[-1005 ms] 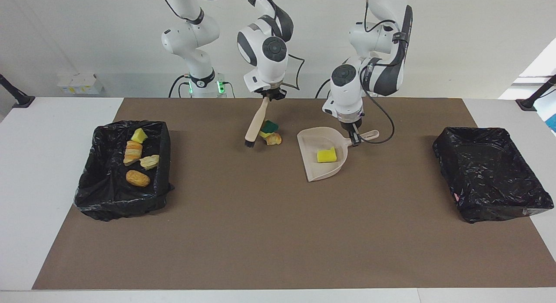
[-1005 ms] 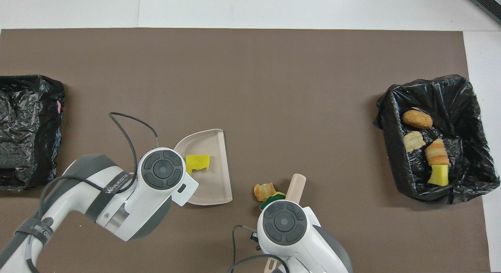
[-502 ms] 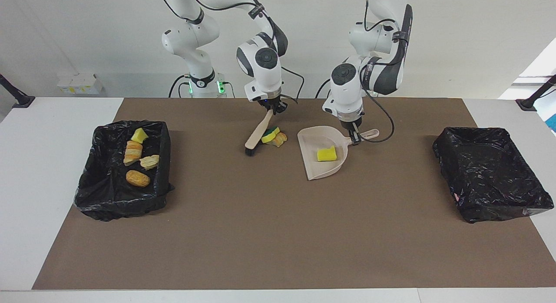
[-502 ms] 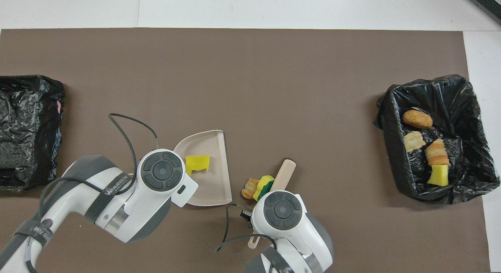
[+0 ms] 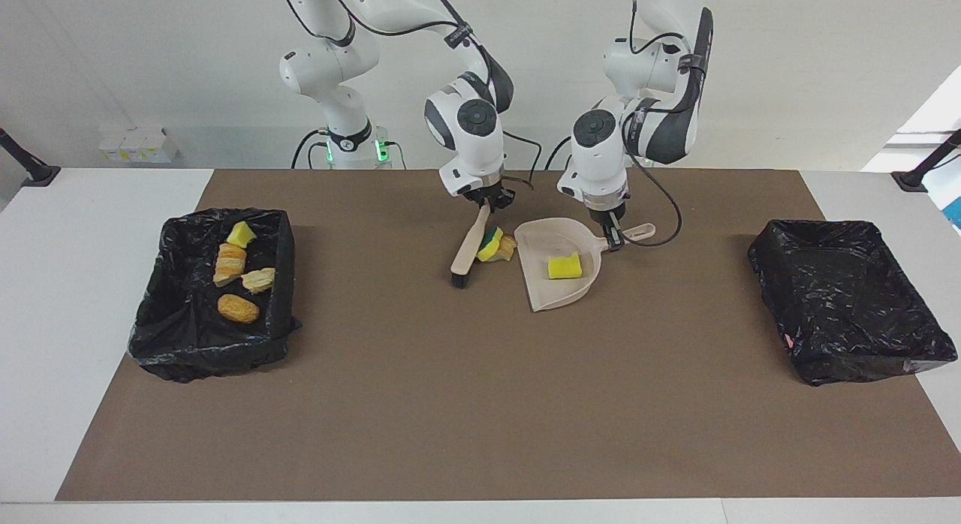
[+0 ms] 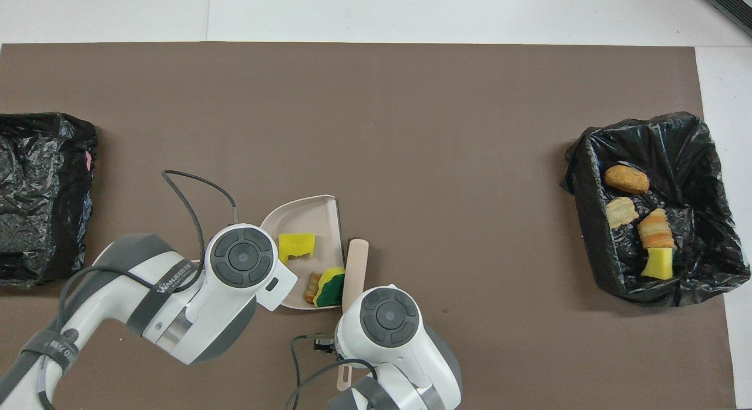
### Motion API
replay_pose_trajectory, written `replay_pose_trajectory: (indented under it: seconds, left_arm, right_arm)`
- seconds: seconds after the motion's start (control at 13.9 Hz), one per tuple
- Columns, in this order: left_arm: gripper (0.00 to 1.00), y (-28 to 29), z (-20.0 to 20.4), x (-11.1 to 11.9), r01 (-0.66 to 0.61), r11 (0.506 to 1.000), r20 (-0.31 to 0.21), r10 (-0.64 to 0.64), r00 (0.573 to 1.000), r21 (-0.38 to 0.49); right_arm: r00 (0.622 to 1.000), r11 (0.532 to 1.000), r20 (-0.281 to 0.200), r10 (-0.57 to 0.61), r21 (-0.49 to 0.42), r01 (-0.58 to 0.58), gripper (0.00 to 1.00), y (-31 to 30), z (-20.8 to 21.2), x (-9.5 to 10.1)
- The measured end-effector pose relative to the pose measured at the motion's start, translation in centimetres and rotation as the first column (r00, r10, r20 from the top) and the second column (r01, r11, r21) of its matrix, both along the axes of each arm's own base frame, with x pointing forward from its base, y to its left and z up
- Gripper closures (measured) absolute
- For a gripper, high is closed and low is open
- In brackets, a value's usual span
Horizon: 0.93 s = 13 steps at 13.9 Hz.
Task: Sweep and dump trash in bin
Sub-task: 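Sweep the remaining pieces into the dustpan with the right gripper's brush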
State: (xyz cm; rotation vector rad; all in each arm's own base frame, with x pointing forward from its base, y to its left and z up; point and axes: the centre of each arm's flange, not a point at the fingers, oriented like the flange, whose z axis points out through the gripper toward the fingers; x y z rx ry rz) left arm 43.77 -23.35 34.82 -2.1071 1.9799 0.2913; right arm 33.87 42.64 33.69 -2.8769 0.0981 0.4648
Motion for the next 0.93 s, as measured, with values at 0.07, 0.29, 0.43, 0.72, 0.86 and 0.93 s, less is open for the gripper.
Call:
replay_pose_trajectory:
  seconds: [0.07,0.29,0.43,0.72,0.86,0.93]
  left_arm:
    - [0.69,0.0,0.0,0.0,0.003,1.0,0.001,-0.003,1.0,-0.002]
    - [0.69,0.6,0.0,0.7,0.025,0.999,0.016,-0.025,1.0,-0.024]
    - [0.69,1.7,0.0,1.4,0.05,0.998,0.021,-0.049,0.999,-0.039]
    - [0.69,2.7,0.0,2.0,0.038,0.998,0.026,-0.037,0.999,-0.047]
    - [0.69,2.9,0.0,2.1,0.027,0.998,0.023,-0.026,0.999,-0.054]
    - [0.69,3.0,0.0,2.1,0.021,0.998,0.021,-0.02,1.0,-0.058]
  right_arm:
    - [1.0,0.999,0.001,0.025,0.033,-0.025,0.74,0.9,0.5,-0.4]
    - [0.999,0.998,-0.004,0.036,0.045,-0.036,0.74,0.9,1.0,0.1]
    - [0.999,1.0,-0.052,0.017,0.021,-0.016,0.74,-0.7,0.8,1.3]
    - [0.998,0.996,-0.054,0.012,-0.09,-0.016,0.74,-3.7,2.1,3.2]
    - [1.0,0.99,-0.012,0.015,-0.143,-0.016,0.74,-3.7,2.7,3.1]
    - [1.0,0.988,-0.002,0.019,-0.152,-0.019,0.74,-3.5,2.9,2.9]
